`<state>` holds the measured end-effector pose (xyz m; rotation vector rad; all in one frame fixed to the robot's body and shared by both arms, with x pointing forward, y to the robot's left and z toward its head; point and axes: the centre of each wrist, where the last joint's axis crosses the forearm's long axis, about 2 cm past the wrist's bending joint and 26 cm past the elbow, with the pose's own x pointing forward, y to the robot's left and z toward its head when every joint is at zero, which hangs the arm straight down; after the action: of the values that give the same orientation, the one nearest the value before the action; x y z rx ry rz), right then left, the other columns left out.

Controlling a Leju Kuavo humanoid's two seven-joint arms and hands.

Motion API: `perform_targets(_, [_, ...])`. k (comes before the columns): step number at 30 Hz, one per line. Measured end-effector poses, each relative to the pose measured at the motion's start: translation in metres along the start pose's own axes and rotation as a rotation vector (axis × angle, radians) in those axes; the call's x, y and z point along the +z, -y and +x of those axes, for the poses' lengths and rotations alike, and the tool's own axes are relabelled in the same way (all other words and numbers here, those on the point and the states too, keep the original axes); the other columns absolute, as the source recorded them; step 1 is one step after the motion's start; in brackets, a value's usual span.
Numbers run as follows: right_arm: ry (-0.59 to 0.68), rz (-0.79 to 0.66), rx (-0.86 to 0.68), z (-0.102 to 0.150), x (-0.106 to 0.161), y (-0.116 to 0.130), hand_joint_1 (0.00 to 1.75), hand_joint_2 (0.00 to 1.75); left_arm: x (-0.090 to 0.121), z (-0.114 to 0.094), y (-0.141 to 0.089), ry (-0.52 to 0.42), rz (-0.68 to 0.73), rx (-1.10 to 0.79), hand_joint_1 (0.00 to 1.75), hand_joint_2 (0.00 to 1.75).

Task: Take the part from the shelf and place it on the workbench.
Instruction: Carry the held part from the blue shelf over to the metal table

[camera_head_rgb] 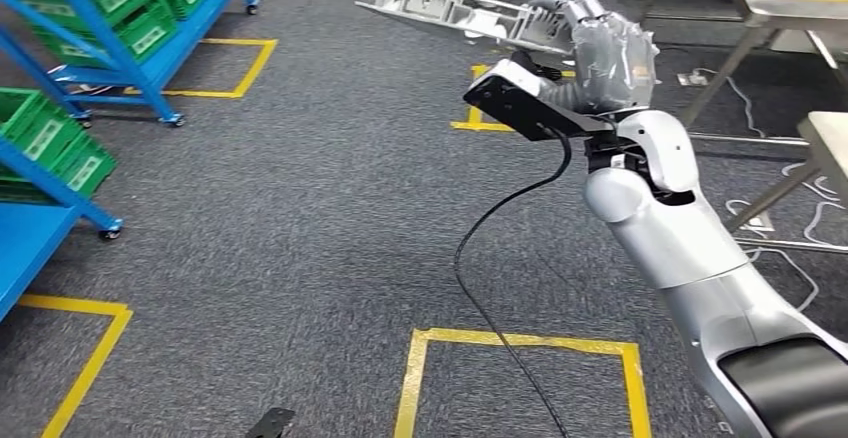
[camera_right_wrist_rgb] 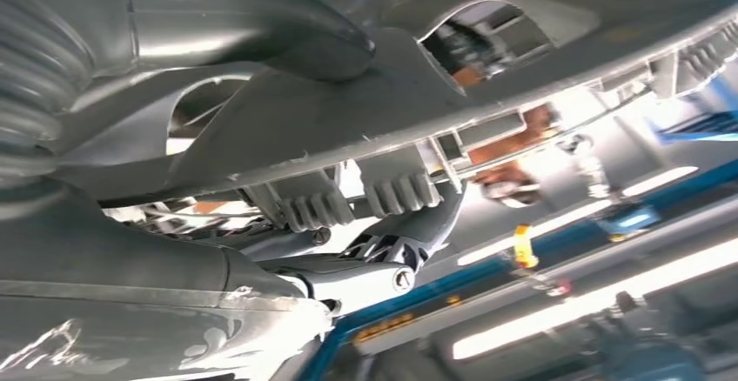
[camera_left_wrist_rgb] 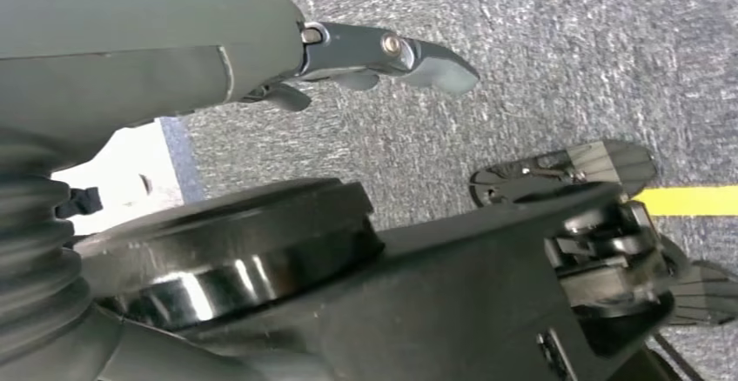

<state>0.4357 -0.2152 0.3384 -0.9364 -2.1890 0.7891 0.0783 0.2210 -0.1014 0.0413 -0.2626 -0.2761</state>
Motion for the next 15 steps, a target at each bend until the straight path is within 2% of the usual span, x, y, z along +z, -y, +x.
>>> perform_targets(15, [-0.017, -0.004, 0.016, -0.001, 0.0011, 0.0008, 1.75, 1.75, 0.0, -0.003, -0.0006, 0.001, 0.0, 0.004, 0.0, 1.75])
